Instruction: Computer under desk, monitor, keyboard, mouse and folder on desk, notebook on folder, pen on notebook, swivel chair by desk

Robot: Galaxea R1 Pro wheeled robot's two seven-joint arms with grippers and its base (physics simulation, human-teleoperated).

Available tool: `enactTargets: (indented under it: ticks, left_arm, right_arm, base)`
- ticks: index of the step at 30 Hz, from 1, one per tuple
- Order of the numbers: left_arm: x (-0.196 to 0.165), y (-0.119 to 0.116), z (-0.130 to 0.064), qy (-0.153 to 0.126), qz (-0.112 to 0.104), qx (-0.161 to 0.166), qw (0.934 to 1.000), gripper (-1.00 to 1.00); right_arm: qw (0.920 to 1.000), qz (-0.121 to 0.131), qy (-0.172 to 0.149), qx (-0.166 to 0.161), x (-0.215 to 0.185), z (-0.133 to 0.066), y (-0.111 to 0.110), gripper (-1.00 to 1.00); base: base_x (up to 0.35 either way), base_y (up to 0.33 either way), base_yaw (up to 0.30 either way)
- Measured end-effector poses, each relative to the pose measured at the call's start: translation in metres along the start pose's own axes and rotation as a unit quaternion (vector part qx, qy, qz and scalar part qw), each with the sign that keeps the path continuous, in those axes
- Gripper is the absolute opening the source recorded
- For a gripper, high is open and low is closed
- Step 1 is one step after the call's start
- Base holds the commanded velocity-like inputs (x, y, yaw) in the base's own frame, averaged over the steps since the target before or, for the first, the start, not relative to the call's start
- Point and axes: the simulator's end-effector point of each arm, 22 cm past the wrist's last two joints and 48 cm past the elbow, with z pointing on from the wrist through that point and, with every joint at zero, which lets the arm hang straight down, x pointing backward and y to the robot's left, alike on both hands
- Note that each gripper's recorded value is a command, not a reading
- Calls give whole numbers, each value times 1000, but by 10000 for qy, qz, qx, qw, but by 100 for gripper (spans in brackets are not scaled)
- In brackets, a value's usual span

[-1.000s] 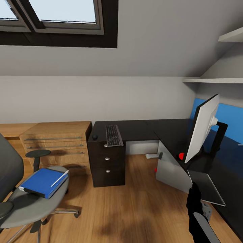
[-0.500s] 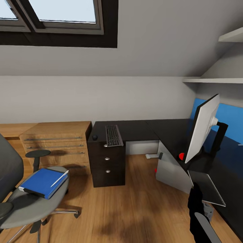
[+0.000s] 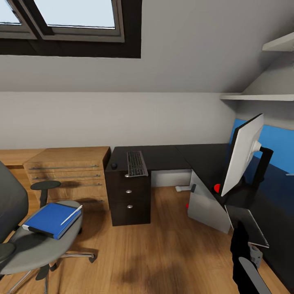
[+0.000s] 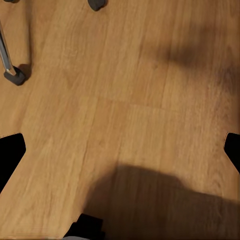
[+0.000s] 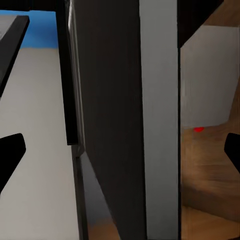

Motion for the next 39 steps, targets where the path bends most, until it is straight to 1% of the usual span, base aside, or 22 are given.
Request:
enactTargets:
  ticks: [4, 16, 17, 20, 22, 24, 28, 39]
  left_arm:
    - [0, 0, 0, 1, -1, -3, 10000, 100]
    - [0, 0, 0, 2, -1, -3, 10000, 100]
    - [0, 0, 0, 2, -1, -3, 10000, 100]
    - [0, 0, 0, 2, -1, -3, 10000, 100]
    - [0, 0, 0, 0, -1, -3, 10000, 100]
    - [0, 0, 0, 1, -1, -3, 10000, 100]
    - [0, 0, 0, 0, 2, 3, 10000, 100]
    - [-14, -1, -15, 3, 0, 0, 10000, 100]
  right_arm:
    - [10000, 49, -87, 8, -8, 1, 0, 100]
    - [9999, 60, -80, 34, -8, 2, -1, 100]
    - [9999, 60, -77, 38, -8, 2, -1, -100]
    - [10000, 57, -61, 48, -7, 2, -2, -100]
    - [10000, -7, -55, 6, -7, 2, 1, -100]
    - [10000, 28, -56, 23, -7, 2, 0, -100]
    - [10000, 16, -58, 10, -7, 1, 0, -100]
    - [10000, 13, -49, -15, -5, -3, 22, -100]
  base:
    - [-15, -19, 0]
    - [-1, -2, 0]
    - [0, 0, 0]
    - [0, 0, 0]
    - [0, 0, 0]
    - [0, 0, 0]
    - [0, 0, 0]
    - [0, 0, 0]
